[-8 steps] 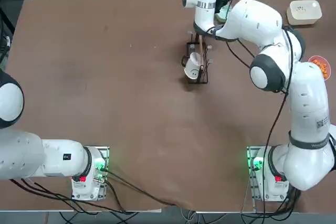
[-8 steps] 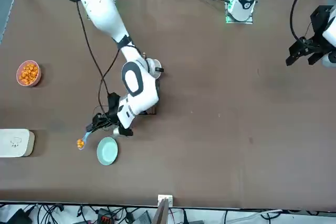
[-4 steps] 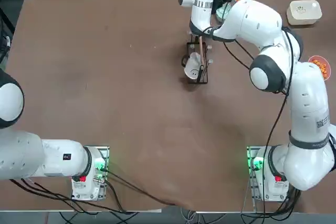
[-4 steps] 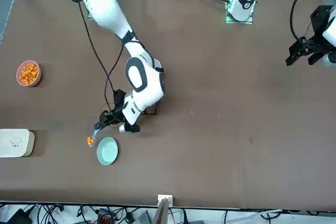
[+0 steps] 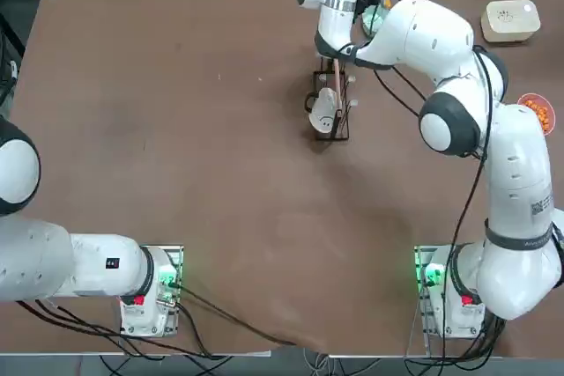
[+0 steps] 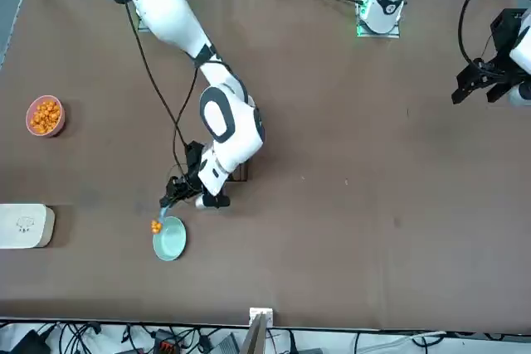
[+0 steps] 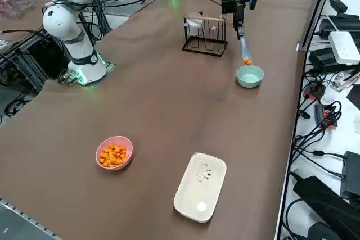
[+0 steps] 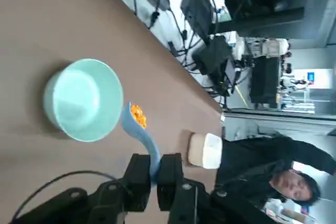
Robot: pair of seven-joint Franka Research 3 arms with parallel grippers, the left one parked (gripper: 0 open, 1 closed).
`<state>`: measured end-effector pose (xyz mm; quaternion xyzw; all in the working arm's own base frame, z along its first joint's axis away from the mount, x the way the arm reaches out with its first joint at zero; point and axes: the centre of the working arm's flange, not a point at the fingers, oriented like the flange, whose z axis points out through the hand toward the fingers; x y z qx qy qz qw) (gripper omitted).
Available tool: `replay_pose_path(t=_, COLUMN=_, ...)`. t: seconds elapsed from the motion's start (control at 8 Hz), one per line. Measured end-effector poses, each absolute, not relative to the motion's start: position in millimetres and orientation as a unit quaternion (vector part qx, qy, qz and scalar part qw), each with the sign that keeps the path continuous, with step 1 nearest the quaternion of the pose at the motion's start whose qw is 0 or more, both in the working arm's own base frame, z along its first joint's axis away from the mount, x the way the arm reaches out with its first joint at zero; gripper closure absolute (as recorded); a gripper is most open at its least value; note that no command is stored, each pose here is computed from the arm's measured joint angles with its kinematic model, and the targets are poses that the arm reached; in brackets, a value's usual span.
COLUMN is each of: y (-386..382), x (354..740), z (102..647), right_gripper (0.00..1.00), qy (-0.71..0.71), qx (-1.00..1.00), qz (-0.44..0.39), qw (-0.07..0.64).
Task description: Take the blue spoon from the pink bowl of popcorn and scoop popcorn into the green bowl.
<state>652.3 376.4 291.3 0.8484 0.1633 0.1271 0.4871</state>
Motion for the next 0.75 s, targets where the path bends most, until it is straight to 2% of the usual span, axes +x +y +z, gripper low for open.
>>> replay_pose_path(t=0.75, y=356.4, x=668.4, z=285.7, right_gripper=0.89, qy=0.135, qx=0.905, qz=0.095, qw=0.391)
